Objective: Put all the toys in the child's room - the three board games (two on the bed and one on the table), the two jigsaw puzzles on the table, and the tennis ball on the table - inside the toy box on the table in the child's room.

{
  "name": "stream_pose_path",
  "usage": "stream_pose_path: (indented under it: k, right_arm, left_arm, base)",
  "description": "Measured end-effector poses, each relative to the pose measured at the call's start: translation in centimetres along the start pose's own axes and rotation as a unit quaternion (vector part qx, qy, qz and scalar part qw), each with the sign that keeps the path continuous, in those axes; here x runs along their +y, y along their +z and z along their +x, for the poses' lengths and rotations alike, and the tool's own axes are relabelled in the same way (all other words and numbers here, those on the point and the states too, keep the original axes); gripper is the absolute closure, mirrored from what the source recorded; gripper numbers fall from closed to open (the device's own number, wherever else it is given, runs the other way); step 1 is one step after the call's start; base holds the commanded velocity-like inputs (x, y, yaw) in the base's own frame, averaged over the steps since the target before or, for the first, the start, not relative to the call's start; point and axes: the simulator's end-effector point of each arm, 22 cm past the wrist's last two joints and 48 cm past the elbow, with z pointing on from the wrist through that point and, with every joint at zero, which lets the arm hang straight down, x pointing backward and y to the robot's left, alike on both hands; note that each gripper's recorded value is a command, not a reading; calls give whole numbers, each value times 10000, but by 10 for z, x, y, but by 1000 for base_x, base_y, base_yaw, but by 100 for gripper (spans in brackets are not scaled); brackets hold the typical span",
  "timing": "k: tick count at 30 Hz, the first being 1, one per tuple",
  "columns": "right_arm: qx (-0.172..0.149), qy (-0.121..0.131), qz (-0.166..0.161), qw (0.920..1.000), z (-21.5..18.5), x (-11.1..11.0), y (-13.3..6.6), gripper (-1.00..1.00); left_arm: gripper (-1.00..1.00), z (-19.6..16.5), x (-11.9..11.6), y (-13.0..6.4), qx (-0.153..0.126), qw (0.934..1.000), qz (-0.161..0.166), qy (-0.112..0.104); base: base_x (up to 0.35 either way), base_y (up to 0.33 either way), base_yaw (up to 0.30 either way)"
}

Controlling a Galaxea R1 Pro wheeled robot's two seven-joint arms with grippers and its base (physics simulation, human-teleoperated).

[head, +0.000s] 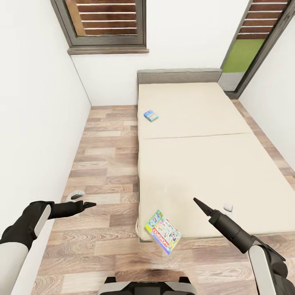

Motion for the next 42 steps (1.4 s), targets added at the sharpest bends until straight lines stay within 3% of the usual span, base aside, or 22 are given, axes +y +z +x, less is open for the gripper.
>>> stream_pose_path:
  k: [42]
  right_arm:
    - [-169, -201, -213, 9994, -19, 29, -4, -100]
  left_arm:
    - [-100, -22, -23, -25, -281, 9994, 91, 177]
  base:
    - [0, 0, 7]
